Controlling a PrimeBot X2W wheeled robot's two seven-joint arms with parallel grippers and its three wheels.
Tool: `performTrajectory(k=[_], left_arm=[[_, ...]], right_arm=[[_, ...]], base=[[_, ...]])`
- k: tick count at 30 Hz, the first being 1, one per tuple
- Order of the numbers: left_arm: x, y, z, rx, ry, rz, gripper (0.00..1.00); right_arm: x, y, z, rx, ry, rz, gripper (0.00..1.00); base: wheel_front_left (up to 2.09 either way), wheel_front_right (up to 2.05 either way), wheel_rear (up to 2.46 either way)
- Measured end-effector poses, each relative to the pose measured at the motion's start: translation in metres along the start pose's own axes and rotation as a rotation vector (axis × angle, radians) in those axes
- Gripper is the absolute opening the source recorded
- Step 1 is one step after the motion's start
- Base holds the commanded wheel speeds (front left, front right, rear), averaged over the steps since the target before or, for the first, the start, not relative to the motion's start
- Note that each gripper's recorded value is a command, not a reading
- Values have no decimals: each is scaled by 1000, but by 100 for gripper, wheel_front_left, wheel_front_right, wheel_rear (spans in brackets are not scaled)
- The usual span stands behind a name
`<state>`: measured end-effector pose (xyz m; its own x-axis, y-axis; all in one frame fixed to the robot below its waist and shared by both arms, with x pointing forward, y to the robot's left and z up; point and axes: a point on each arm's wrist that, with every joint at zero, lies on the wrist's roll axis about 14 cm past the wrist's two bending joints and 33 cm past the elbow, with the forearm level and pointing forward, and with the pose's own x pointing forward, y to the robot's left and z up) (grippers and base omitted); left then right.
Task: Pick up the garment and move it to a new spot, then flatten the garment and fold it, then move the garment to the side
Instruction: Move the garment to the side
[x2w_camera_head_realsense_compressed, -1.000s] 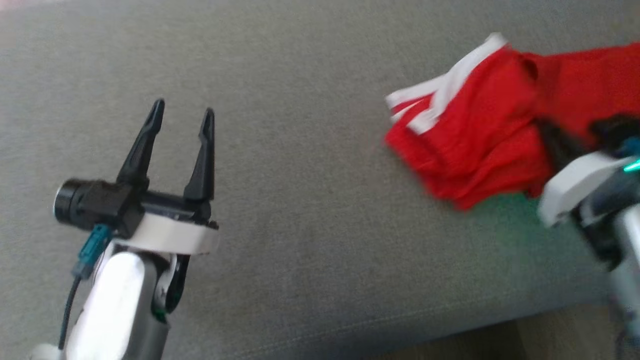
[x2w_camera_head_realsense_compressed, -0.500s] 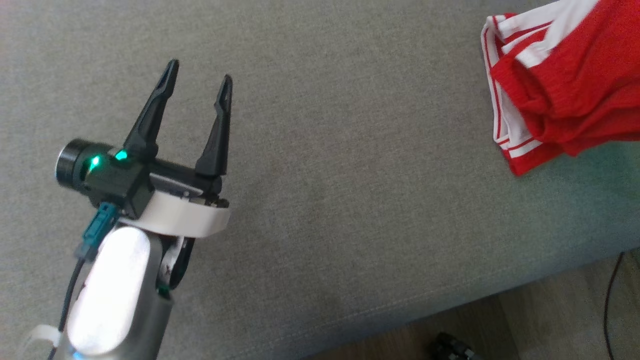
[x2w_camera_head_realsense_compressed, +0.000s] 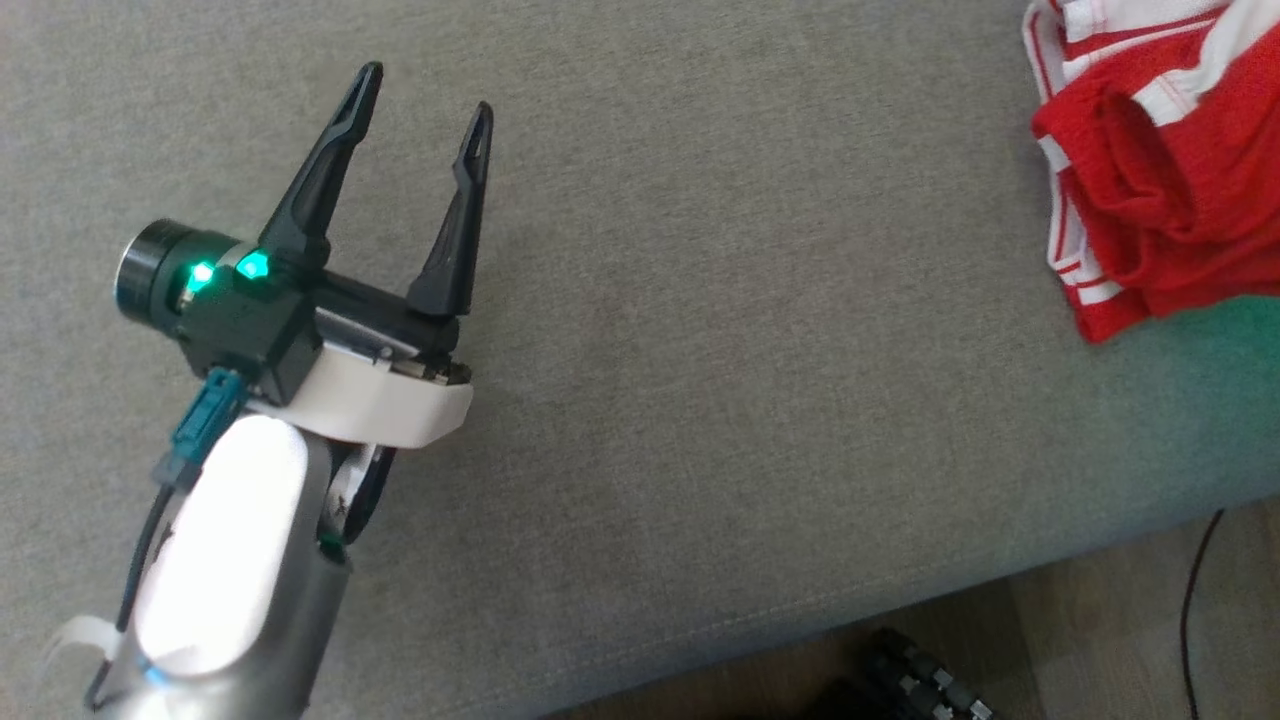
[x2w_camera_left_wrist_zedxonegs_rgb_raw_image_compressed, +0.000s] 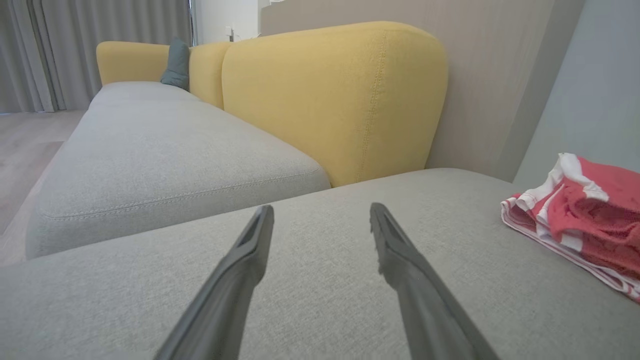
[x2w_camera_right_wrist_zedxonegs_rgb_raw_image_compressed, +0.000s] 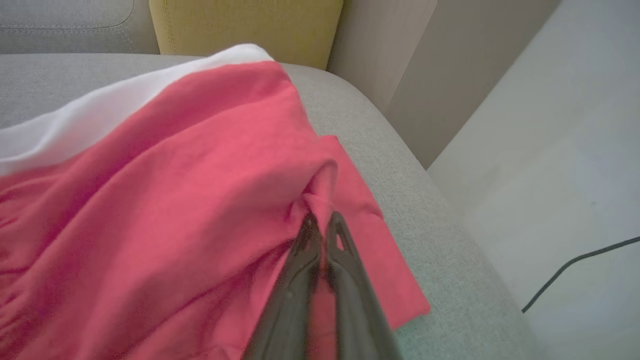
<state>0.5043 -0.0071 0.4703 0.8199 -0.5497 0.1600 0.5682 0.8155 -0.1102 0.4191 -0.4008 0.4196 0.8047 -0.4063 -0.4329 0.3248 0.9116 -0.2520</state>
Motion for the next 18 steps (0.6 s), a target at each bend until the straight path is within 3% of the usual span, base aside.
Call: performTrajectory(k=[1, 2, 3, 12, 18], left_arm=[[-1, 2, -2, 1, 6, 3, 100], [-2, 3, -4, 5, 12, 5, 100], [-3, 5, -5, 9, 17, 6, 100], [-14, 0, 18, 40, 8, 15, 100], [-41, 1, 32, 41, 21, 90, 100]], right_arm=[[1, 0, 0, 1, -9, -5, 28], [2, 1, -2, 10, -16, -10, 76], [2, 1, -4, 25, -20, -14, 100], [-30, -5, 4, 103, -139, -59, 100], [-63, 34, 19, 129, -226, 43, 100]], base=[[0, 0, 0], [0, 0, 0], [0, 0, 0], [0, 0, 0], [0, 0, 0]])
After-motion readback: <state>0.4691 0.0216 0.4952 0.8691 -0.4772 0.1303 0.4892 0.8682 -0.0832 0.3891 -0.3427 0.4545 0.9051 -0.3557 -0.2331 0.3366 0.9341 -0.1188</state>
